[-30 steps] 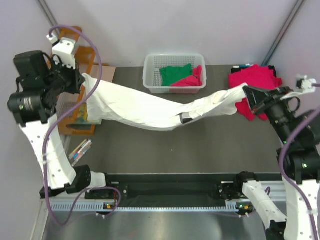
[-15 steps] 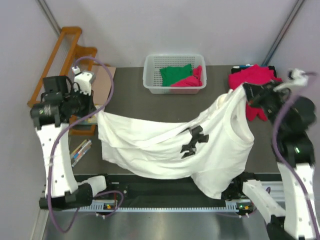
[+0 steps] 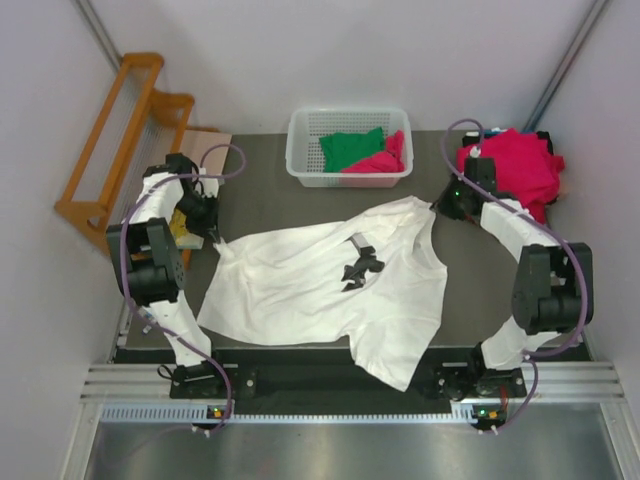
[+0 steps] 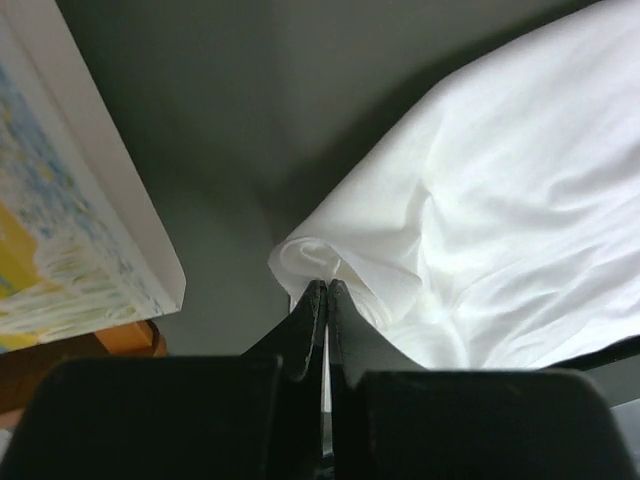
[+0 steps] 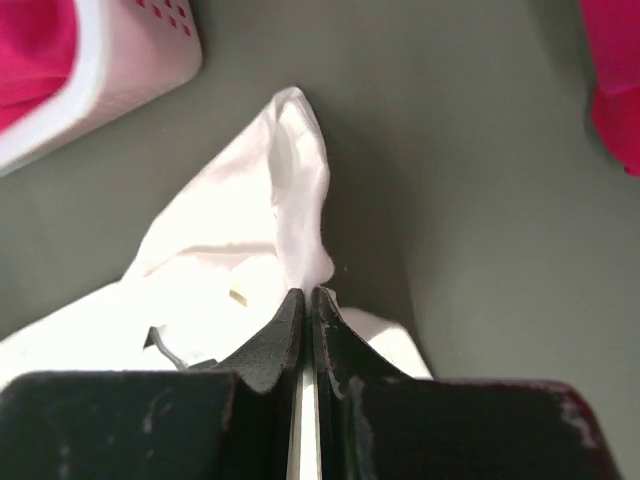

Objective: Fold and stack the t-shirts
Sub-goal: Flatten the tshirt out

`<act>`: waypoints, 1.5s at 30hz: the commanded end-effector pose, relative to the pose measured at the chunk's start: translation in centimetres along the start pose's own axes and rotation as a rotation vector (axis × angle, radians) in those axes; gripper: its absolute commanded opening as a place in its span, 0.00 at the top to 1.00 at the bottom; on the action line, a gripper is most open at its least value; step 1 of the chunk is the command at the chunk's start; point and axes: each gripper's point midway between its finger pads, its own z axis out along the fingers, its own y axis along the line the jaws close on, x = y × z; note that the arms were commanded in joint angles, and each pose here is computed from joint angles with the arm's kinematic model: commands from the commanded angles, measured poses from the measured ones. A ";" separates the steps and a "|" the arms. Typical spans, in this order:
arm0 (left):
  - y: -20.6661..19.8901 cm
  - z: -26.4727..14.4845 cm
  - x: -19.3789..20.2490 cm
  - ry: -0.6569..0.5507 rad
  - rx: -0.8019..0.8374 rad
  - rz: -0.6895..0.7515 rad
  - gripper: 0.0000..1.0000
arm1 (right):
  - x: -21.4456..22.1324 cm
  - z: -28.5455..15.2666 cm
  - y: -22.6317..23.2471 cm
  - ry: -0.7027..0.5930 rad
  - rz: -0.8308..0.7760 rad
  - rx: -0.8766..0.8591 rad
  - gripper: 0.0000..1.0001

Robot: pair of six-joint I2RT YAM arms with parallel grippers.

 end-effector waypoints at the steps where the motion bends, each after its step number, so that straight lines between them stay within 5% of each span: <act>1: 0.1 -0.8 -2.5 -0.070 -0.003 0.007 1.00 | -6.3 -2.2 3.4 -0.176 -0.022 -0.082 1.00; 14: 1.0 0.9 -2.6 -0.037 -0.015 -0.001 0.88 | -2.8 5.8 -2.6 0.024 -0.028 0.163 1.00; 18: 2.2 -0.1 -2.2 -0.035 -0.100 0.013 0.55 | -3.0 6.1 -2.0 0.020 -0.019 0.137 1.00; 19: 2.5 -0.4 -2.3 -0.043 -0.124 0.017 0.35 | -3.2 6.0 -1.9 0.014 -0.018 0.134 1.00; 21: 3.2 -1.6 -2.5 -0.064 -0.185 0.024 0.18 | -3.6 5.8 -1.8 0.006 -0.025 0.134 1.00; 26: 1.6 -4.3 -2.8 -0.108 -0.154 0.017 0.01 | -4.4 5.3 -2.0 -0.012 -0.037 0.142 1.00; 33: -6.6 -3.6 4.8 0.079 -0.081 0.265 0.02 | -5.2 4.5 -1.8 -0.038 -0.041 0.137 1.00; 39: -5.2 -0.4 9.5 0.179 -0.129 0.271 0.06 | -5.4 4.0 -1.6 -0.049 -0.048 0.127 1.00; 45: -2.8 1.3 8.7 0.142 -0.186 0.203 0.08 | -4.7 3.9 -2.1 -0.042 -0.053 0.133 1.00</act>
